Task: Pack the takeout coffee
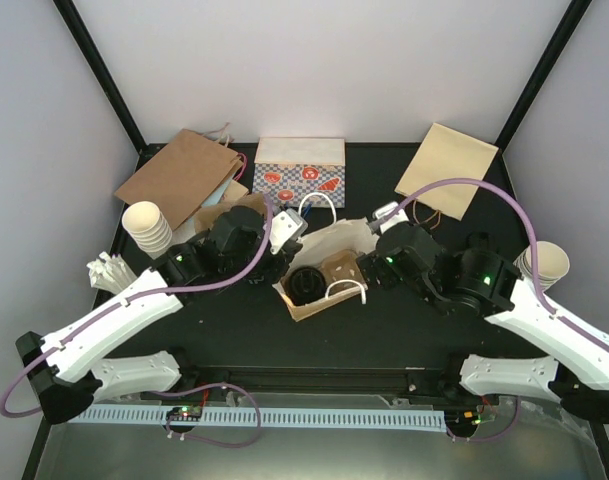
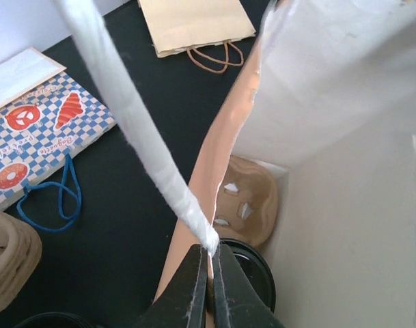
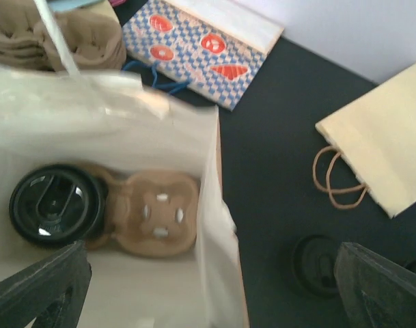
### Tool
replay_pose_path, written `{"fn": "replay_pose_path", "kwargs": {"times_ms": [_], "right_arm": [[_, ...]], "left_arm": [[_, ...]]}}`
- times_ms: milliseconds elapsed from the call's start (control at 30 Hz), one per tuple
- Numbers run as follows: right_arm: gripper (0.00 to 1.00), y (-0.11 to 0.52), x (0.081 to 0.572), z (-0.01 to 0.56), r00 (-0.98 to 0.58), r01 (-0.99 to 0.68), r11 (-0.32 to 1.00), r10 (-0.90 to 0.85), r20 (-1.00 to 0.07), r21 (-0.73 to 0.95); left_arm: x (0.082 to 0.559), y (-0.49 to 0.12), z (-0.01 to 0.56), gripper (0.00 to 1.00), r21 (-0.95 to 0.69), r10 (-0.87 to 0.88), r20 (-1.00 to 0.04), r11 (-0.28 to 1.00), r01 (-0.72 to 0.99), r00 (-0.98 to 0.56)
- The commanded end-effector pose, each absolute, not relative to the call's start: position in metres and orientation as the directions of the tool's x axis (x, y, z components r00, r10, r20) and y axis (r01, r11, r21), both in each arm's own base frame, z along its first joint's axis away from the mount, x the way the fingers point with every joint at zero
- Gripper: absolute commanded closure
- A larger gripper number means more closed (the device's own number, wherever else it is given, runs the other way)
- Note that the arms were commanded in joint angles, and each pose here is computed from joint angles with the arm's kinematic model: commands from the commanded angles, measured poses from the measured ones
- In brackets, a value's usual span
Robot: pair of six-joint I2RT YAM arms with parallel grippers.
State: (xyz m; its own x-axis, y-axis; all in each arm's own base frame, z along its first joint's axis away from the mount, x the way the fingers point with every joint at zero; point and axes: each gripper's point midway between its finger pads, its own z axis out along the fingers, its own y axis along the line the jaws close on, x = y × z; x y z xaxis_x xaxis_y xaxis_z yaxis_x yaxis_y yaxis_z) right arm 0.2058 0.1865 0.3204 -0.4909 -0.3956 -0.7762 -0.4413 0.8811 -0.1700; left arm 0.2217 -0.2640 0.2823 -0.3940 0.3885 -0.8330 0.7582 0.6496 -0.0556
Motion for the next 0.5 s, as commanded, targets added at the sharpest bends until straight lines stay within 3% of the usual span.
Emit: {"fn": "replay_pose_path", "kwargs": {"times_ms": [0,267,467], "right_arm": [[0.0,0.172,0.187,0.31,-0.557,-0.437,0.897,-0.328,-0.763,-0.066],[0.0,0.169,0.164,0.312,-0.55,-0.522,0.852,-0.306,-0.778,0.034],[0.0,0.135,0.17,0.352,-0.478,-0.412,0.908,-0.145,-0.867,0.075]], "left_arm": [[0.218,-0.272,0.311,0.98,0.042,0.366,-0.903,0.596,0.802,-0.225],[0.186,-0.282,0.304,0.98,0.111,0.43,-0.891,0.524,0.844,-0.15],[0.152,-0.291,0.293,0.98,0.16,0.487,-0.867,0.477,0.864,-0.108]]}}
